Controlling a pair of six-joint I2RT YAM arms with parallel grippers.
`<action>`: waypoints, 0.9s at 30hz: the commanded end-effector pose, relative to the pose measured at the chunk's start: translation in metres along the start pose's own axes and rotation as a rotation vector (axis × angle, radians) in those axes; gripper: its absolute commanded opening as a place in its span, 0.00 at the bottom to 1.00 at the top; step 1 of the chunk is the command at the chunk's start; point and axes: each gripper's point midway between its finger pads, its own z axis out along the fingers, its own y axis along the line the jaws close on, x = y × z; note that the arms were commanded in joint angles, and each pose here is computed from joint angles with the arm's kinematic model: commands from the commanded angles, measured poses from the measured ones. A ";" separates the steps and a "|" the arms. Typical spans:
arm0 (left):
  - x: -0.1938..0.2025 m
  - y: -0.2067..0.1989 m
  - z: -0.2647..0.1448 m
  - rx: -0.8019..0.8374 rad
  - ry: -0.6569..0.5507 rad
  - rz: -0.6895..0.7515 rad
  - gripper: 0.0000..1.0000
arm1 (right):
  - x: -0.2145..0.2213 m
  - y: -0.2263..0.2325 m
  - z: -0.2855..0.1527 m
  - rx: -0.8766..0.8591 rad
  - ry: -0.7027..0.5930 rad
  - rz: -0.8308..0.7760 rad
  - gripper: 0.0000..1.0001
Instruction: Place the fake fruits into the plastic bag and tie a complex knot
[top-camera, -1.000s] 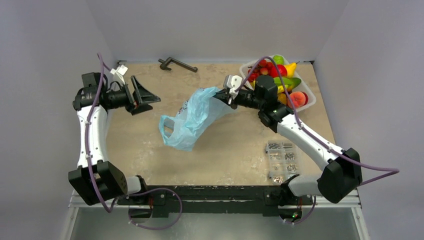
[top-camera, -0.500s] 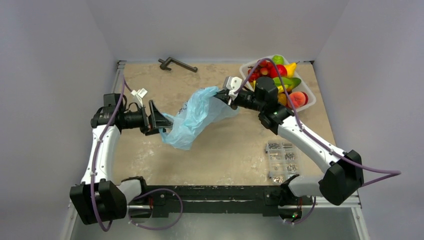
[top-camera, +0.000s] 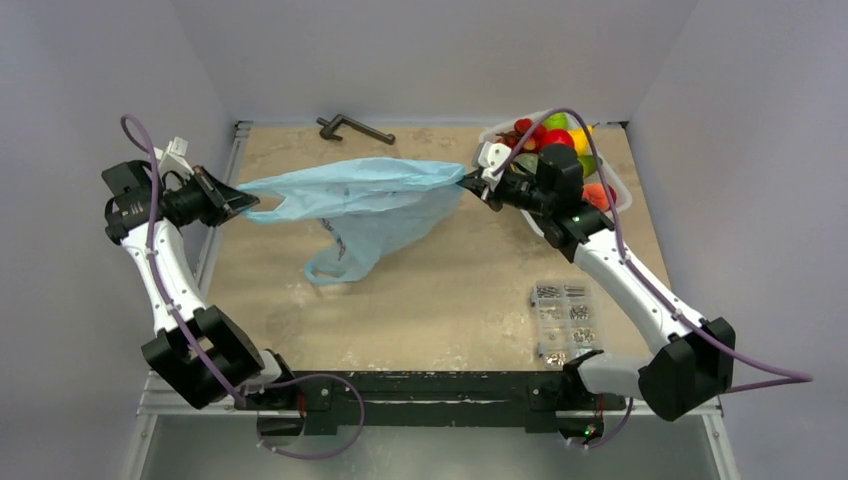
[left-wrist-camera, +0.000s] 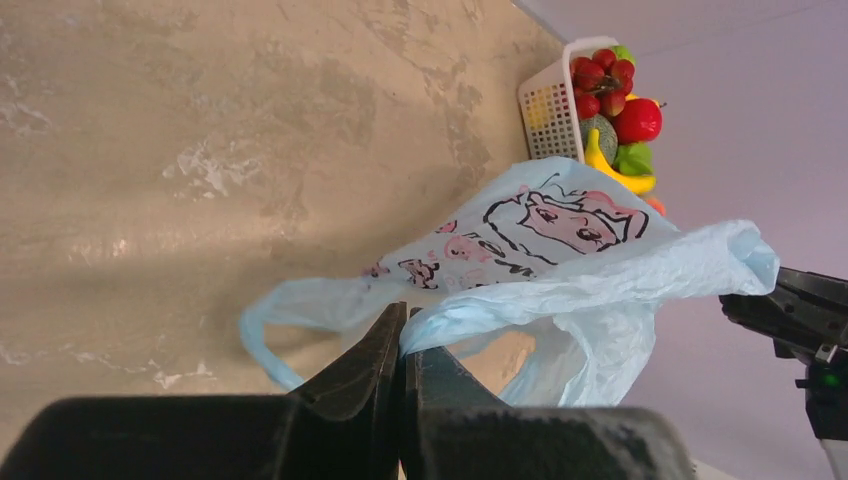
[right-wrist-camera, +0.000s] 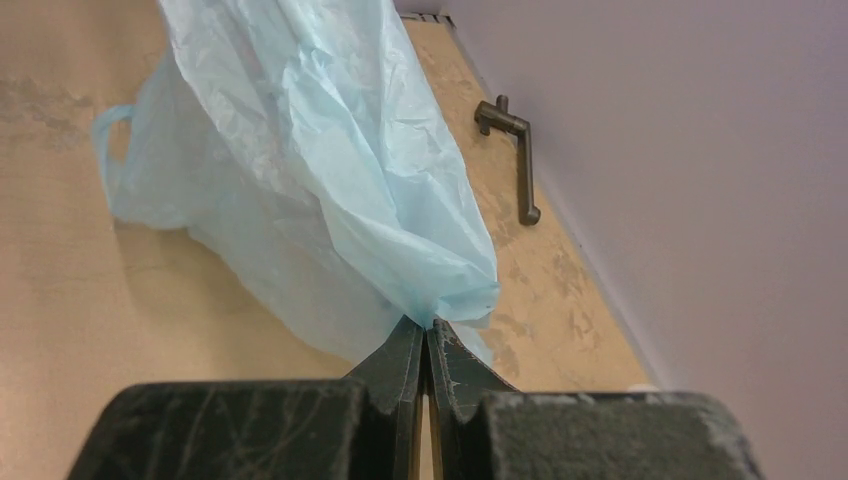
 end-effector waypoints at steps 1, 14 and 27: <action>-0.043 -0.012 0.011 -0.004 -0.061 0.106 0.00 | -0.027 -0.028 0.012 0.033 -0.048 -0.025 0.00; 0.032 -0.078 -0.003 0.201 0.128 0.857 0.00 | 0.063 0.091 -0.024 -0.335 0.191 -0.174 0.32; 0.161 0.082 0.006 0.100 0.684 1.049 0.06 | 0.024 0.089 -0.010 -0.465 0.304 0.110 0.94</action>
